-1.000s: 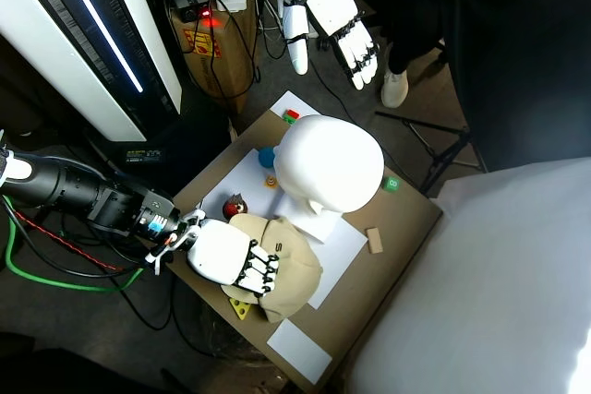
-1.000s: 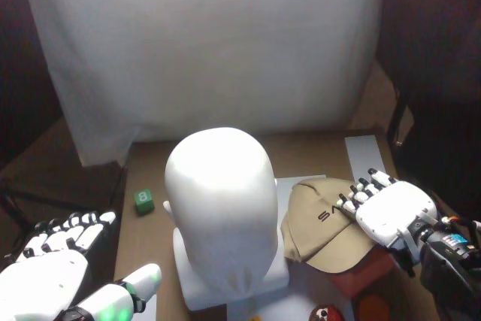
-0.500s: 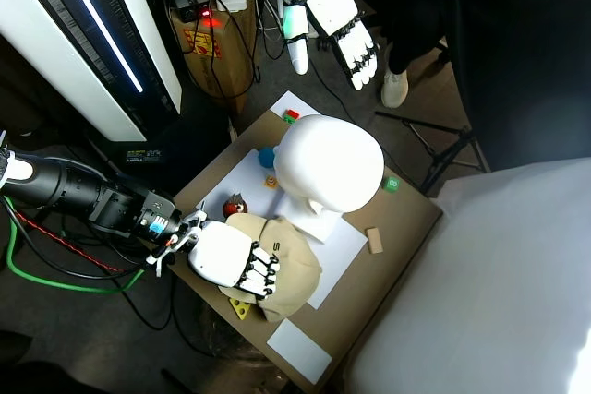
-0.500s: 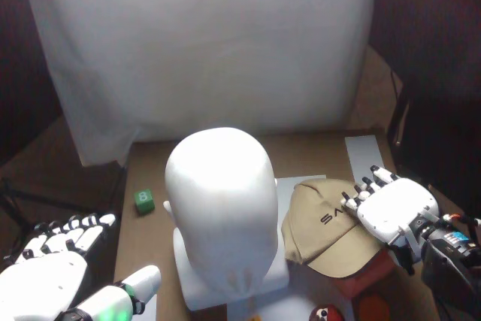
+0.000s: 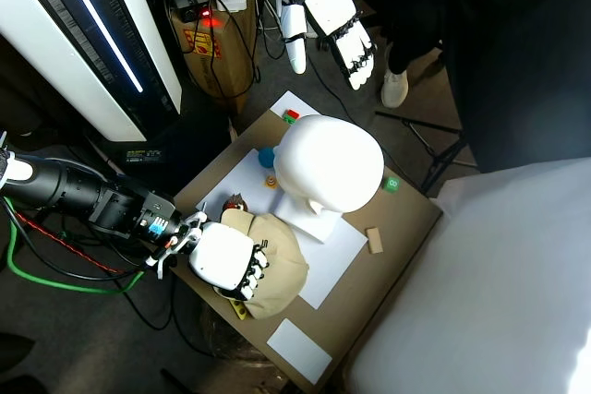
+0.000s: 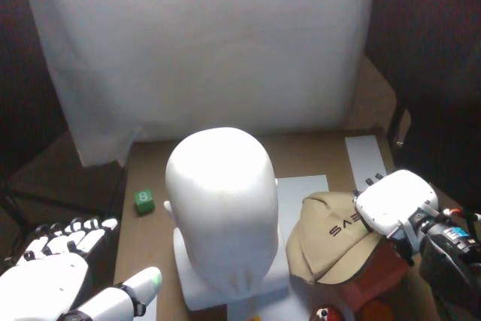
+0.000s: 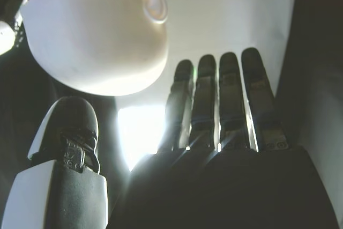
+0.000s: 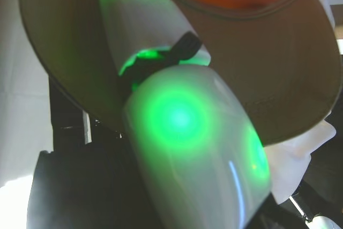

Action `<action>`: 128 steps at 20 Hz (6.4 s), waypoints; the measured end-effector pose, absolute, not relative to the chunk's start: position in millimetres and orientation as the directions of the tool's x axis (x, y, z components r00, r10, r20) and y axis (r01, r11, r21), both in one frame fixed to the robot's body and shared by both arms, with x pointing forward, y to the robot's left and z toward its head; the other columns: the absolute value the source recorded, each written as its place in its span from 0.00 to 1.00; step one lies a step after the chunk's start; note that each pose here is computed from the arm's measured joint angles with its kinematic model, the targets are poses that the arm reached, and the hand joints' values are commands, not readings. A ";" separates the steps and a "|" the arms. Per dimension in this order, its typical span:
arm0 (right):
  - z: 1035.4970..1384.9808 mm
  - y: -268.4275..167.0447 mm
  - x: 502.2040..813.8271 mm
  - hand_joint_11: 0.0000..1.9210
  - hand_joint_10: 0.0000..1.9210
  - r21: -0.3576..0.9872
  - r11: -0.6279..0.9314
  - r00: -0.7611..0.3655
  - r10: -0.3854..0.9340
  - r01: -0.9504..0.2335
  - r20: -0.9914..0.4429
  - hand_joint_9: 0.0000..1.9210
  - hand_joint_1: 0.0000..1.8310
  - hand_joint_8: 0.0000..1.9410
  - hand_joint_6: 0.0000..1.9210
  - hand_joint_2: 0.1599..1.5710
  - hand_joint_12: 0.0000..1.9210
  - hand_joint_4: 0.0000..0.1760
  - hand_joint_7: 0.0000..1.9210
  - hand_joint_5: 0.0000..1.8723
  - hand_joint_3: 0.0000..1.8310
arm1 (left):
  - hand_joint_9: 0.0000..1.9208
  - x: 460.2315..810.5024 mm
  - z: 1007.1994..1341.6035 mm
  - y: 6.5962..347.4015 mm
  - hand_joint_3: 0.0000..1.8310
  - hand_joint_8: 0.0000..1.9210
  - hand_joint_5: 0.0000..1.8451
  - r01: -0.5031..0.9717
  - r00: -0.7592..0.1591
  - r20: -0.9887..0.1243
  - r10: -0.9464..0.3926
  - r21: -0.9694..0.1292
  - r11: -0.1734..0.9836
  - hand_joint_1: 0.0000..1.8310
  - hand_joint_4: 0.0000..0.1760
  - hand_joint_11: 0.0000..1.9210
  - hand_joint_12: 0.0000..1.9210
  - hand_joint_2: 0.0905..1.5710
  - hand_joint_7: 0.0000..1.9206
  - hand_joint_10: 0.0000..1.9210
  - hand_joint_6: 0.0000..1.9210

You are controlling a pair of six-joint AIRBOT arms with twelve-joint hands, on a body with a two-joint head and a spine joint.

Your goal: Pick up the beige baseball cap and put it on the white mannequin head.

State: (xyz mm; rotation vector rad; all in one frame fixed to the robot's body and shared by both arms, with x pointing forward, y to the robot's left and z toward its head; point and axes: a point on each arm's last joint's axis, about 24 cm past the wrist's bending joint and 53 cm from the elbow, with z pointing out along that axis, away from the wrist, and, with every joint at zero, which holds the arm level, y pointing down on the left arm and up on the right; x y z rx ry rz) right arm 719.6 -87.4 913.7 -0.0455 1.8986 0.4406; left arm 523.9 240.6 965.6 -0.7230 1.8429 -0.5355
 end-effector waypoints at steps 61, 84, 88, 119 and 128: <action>1289.2 4.3 696.2 0.51 0.68 0.503 0.536 0.177 0.784 -0.678 -0.595 0.50 0.75 0.49 0.49 0.68 0.68 0.00 0.50 0.49 0.00 | 0.02 517.7 961.7 242.5 0.00 0.00 0.05 -0.226 -0.297 -0.667 -0.683 -0.646 0.729 0.00 0.00 0.00 0.13 0.72 0.03 0.00 0.00; 1182.2 69.4 594.6 0.49 0.60 0.357 0.386 -0.079 0.577 -0.851 -0.813 0.49 0.81 0.46 0.41 0.66 0.80 0.00 0.50 0.50 0.00 | 0.01 539.9 944.3 221.1 0.00 0.00 0.04 -0.055 -0.377 -0.648 -0.662 -0.697 0.715 0.00 0.00 0.00 0.11 0.72 0.01 0.00 0.00; 1168.3 62.8 576.8 0.48 0.60 0.336 0.412 -0.063 0.550 -0.847 -0.833 0.49 0.81 0.45 0.41 0.66 0.80 0.00 0.50 0.50 0.00 | 0.01 549.5 934.2 238.0 0.00 0.00 0.04 -0.098 -0.353 -0.662 -0.661 -0.677 0.730 0.00 0.00 0.00 0.14 0.72 0.02 0.00 0.00; 1089.9 3.8 576.5 0.49 0.57 0.546 0.563 -0.229 0.536 -0.620 -0.813 0.51 0.81 0.44 0.39 0.66 0.79 0.00 0.51 0.52 0.00 | 0.02 571.7 937.6 246.8 0.00 0.00 0.05 -0.039 -0.301 -0.691 -0.657 -0.679 0.733 0.00 0.00 0.00 0.16 0.72 0.03 0.00 0.00; 1084.2 5.8 571.7 0.34 0.51 0.525 0.573 -0.230 0.509 -0.629 -0.830 0.36 0.64 0.37 0.62 0.73 0.72 0.00 0.41 0.43 0.00 | 0.03 568.8 939.3 249.6 0.00 0.00 0.06 -0.064 -0.295 -0.681 -0.671 -0.686 0.724 0.00 0.00 0.00 0.19 0.72 0.04 0.00 0.00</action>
